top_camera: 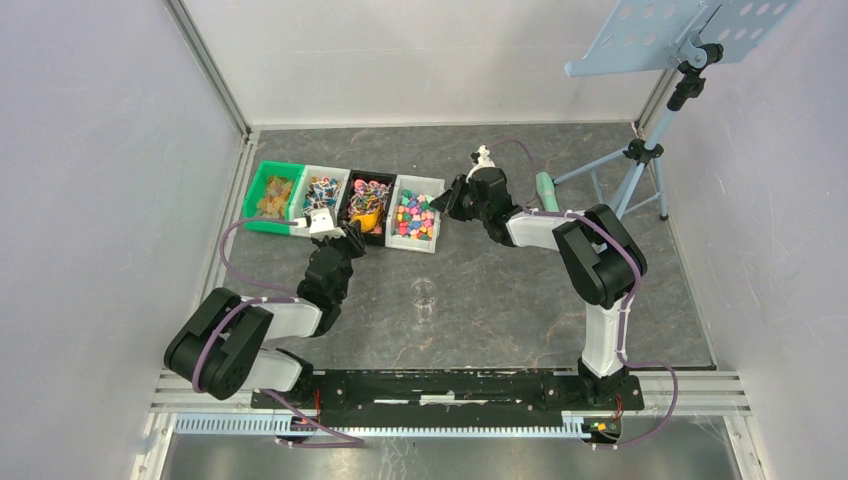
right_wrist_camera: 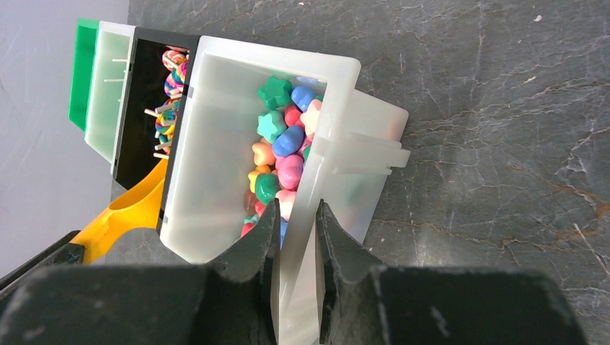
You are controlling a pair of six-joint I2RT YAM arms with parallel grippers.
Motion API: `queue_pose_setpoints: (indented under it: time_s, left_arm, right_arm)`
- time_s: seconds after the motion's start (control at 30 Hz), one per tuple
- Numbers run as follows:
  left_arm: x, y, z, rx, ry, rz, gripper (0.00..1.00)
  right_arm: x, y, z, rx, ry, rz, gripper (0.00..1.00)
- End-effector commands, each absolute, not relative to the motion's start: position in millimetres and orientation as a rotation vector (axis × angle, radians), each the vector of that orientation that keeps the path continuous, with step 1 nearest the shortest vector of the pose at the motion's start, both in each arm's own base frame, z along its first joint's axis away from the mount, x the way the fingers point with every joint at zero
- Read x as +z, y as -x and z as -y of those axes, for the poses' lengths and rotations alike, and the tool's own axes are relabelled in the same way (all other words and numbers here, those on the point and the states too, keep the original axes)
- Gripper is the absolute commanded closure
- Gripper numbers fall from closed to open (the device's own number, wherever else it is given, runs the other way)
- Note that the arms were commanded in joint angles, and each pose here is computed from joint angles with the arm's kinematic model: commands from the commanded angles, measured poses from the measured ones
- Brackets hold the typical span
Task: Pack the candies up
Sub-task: Scoop the fake candies from the storage box.
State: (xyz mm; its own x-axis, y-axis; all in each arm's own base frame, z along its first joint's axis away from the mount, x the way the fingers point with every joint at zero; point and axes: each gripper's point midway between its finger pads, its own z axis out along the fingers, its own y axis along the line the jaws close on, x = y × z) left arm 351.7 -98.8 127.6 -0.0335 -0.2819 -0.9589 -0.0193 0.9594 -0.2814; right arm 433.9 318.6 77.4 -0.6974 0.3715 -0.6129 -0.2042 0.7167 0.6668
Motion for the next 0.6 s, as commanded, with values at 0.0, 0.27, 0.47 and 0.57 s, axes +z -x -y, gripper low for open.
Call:
queue_pose_setpoints:
  time_s: [0.0,0.27,0.47,0.57]
  left_arm:
    - [140,-351,72,-0.068,0.276,-1.541,0.98]
    - [148,-348,71,-0.073,0.272,-1.528,0.98]
    - [149,-346,73,-0.087,0.264,-1.524,0.98]
    - [151,-346,75,-0.096,0.252,-1.526,0.98]
  right_arm:
    - [61,-414,-314,0.953,-0.056,-2.226,1.0]
    - [59,-415,-311,0.945,-0.051,-2.231,1.0]
    - [59,-415,-312,0.948,-0.049,-2.233,1.0]
    - [59,-416,-310,0.946,-0.058,-2.233,1.0]
